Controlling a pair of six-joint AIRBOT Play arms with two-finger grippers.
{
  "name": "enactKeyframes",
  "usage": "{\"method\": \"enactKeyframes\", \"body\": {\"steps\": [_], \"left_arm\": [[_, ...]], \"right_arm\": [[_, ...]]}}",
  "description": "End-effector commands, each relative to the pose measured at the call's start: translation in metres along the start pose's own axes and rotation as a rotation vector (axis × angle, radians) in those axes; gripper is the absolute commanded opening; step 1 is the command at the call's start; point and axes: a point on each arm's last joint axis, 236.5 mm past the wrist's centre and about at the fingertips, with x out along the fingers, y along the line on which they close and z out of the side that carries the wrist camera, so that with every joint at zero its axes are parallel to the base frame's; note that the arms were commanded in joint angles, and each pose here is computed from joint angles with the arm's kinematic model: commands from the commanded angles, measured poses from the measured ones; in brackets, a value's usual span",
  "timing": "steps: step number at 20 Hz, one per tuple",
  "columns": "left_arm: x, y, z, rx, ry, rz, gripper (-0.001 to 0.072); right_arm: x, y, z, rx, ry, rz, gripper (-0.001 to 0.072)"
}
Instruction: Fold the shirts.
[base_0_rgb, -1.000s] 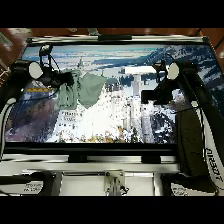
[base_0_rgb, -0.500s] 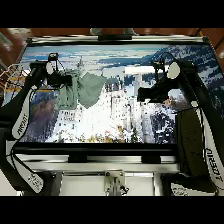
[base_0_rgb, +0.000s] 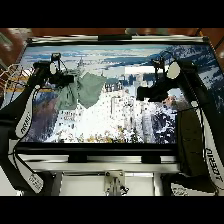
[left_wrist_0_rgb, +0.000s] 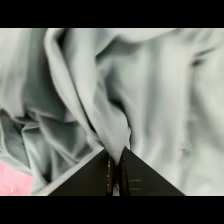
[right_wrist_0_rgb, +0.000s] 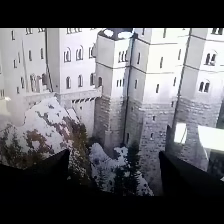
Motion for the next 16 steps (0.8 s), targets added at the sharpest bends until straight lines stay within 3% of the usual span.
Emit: {"method": "enactKeyframes", "body": {"steps": [1, 5, 9, 13, 16], "left_arm": [[-0.087, -0.048, 0.049, 0.077, -0.194, -0.072, 0.0034], [-0.264, -0.129, 0.071, 0.189, -0.492, -0.225, 0.0034], [-0.382, -0.204, 0.027, 0.31, -0.618, -0.41, 0.0034], [-0.356, -0.288, -0.065, 0.455, -0.406, -0.516, 0.0035], [-0.311, -0.357, -0.132, 0.482, -0.292, -0.593, 0.0068]], "right_arm": [[-0.005, 0.0, 0.017, -0.02, -0.072, 0.002, 0.0674], [-0.084, -0.005, 0.037, -0.049, -0.215, 0.002, 0.0674], [-0.209, -0.024, 0.048, -0.013, -0.483, -0.031, 0.0674], [-0.289, -0.042, 0.022, 0.033, -0.642, -0.085, 0.0674], [-0.292, -0.045, -0.002, 0.037, -0.595, -0.108, 0.0674]]}}
